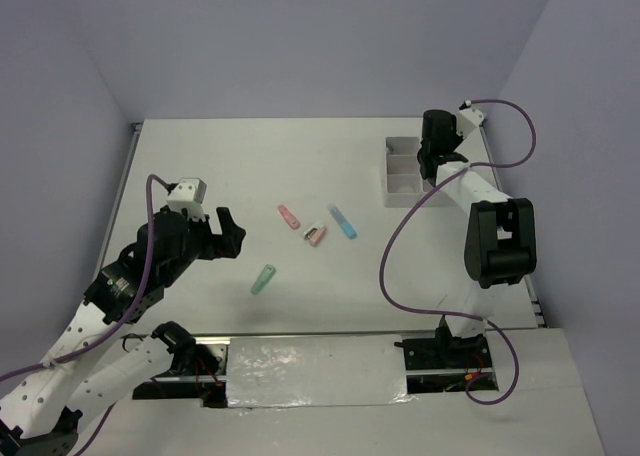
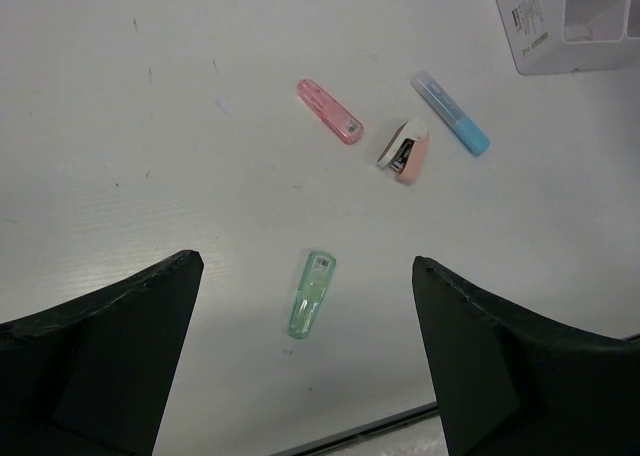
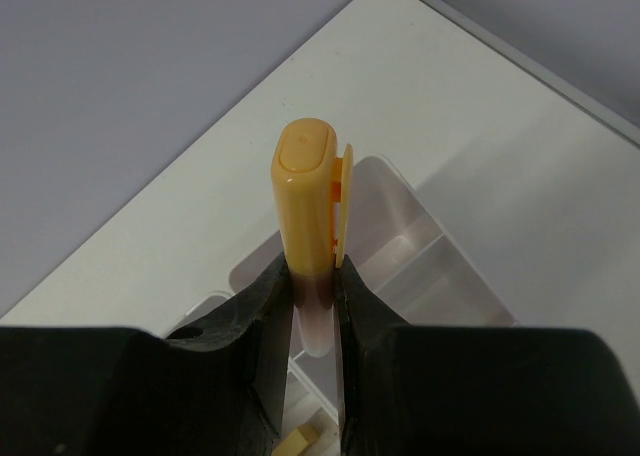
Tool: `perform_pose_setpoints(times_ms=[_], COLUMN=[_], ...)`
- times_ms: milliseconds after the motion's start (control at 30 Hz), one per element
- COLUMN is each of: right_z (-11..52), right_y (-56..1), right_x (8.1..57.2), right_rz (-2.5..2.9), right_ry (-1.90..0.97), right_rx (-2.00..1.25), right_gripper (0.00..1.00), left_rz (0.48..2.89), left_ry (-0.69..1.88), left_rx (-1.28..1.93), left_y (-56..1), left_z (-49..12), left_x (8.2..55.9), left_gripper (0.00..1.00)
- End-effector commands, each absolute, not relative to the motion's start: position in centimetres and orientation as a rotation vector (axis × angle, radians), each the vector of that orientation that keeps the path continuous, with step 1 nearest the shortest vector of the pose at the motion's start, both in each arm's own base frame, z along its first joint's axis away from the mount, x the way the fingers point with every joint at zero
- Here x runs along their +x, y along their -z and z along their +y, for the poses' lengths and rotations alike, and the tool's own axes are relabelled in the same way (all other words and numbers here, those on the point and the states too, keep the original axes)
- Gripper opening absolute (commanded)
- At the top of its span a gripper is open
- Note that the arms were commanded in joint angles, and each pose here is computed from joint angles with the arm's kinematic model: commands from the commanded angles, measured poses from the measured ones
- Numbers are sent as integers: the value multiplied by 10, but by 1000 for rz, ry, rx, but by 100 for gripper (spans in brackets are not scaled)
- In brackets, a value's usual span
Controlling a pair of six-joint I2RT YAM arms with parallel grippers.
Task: Sort the stationery into containers
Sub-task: Place the pen in the storage box.
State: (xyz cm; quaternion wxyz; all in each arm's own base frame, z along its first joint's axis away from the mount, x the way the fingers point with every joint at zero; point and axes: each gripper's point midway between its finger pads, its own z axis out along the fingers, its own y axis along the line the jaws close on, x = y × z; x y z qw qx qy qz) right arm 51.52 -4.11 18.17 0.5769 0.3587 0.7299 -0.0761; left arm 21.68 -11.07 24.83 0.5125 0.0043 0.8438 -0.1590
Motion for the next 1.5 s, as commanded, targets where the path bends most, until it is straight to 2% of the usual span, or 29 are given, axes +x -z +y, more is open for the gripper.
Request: perform_pose_setpoints(times_ms=[0, 1000, 1200, 1400, 1467], right_z=[-43, -49, -50, -48, -47], right_y=[-198, -199, -190, -191, -191], right_x=[520, 533, 532, 529, 530], right_rz=[1638, 1622, 1637, 1627, 1636], right_ry=[140, 157, 162, 148, 150], right_rx=[855, 875, 870, 864, 863], right_gripper=[5, 9, 26, 26, 33], left_rz=[1985, 1985, 1983, 1983, 1985], left_ry=[389, 400, 404, 407, 406], left_rx=[32, 44, 49, 54, 52], left_y=[-259, -259, -260, -260, -259], left_z=[-113, -114, -115, -116, -116], left_x=[221, 221, 221, 221, 222], left_gripper=[99, 99, 99, 99, 99])
